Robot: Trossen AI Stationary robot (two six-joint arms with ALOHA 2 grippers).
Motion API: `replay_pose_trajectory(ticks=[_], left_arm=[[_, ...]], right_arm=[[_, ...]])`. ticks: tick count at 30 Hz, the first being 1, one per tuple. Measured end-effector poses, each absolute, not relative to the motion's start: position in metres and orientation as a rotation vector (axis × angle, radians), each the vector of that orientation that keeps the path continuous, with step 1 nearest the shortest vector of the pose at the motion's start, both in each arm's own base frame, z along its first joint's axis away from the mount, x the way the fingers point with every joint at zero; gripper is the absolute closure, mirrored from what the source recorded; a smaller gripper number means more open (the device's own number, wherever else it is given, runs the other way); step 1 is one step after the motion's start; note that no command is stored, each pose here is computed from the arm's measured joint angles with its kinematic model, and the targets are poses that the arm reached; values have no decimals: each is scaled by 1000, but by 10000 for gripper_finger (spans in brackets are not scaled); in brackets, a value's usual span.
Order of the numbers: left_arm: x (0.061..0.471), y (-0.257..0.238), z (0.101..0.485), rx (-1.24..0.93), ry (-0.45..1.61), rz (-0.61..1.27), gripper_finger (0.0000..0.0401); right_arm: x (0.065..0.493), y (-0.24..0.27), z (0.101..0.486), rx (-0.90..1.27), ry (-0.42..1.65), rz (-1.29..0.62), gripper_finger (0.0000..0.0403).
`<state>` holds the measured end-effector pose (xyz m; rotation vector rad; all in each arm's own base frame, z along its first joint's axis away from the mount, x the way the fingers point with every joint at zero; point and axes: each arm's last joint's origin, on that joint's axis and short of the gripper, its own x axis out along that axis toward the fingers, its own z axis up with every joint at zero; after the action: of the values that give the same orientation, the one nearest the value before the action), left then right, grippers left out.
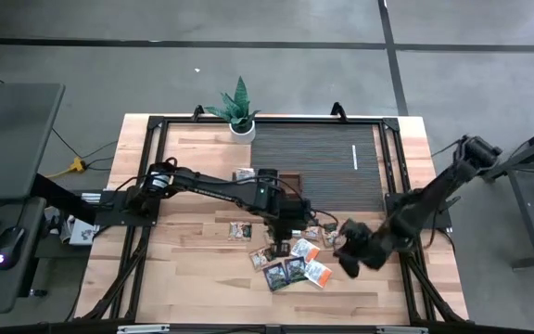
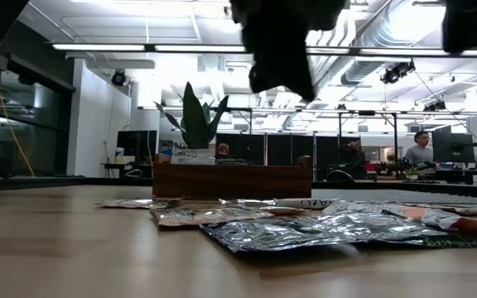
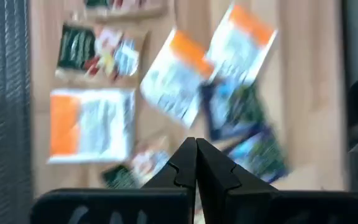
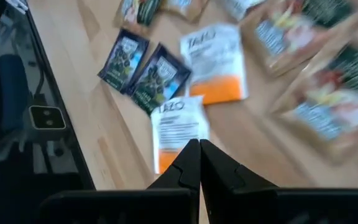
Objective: Pick & Place Tea
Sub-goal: Put the blue tea bag into the middle section of the wooden organizer
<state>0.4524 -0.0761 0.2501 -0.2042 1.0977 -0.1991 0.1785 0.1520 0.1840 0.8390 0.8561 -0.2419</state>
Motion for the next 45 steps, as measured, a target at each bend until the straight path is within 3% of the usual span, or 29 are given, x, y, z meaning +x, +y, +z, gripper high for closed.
replay_pose_trajectory(ticks=[5,12,27,35,45], left_arm=[[461,-77,256,-361,1013,-197,400],[459,-85,252,-359,1023,-212,400],[415,-131,183,-224,1334,-233,401],[406,-143,163,-211,1339,-275,401],[401,-156,173,-143,1294,-368,401]], right_arm=[[188,185,160,892,844,-287,403],[216,217,163,814,839,-270,403],[269,229,180,716,822,-328,403],[288,236,168,954,752,-449,403],[302,256,151,1230,706,-426,403]])
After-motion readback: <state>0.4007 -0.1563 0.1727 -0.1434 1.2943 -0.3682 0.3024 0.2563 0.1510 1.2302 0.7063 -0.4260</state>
